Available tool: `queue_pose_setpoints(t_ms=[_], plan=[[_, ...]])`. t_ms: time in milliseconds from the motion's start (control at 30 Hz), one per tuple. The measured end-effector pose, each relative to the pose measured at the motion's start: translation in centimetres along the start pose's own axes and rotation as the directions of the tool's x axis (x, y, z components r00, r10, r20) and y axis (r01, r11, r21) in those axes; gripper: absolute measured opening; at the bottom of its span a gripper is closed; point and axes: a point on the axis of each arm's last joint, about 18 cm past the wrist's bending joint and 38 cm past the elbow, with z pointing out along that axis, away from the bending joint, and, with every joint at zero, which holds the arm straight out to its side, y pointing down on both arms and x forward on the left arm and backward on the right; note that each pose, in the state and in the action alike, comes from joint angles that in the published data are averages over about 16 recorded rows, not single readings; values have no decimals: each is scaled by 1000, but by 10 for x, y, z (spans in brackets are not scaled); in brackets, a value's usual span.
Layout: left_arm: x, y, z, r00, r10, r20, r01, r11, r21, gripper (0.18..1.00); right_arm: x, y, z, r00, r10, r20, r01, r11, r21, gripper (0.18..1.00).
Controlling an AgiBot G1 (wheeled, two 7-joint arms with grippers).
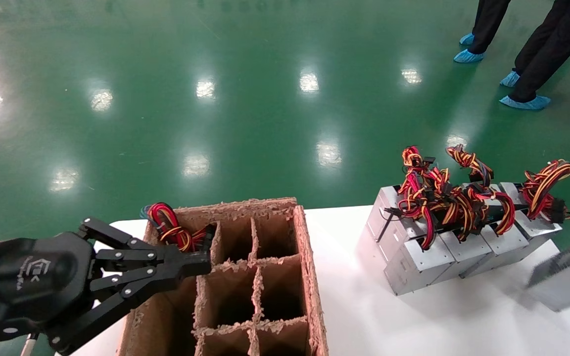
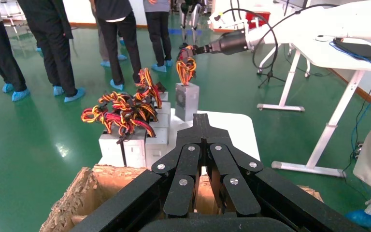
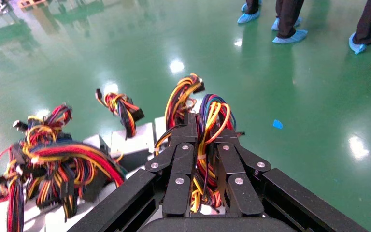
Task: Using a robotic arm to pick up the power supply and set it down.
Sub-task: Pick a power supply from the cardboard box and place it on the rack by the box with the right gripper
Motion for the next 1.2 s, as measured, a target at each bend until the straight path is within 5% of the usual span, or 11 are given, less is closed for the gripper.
queue_pose_setpoints(t_ms=[1200], plan=[[0,0,0,1000,0,0,0,1000,0,191,-40,27,63,999,35,21,-35,999,-16,213]])
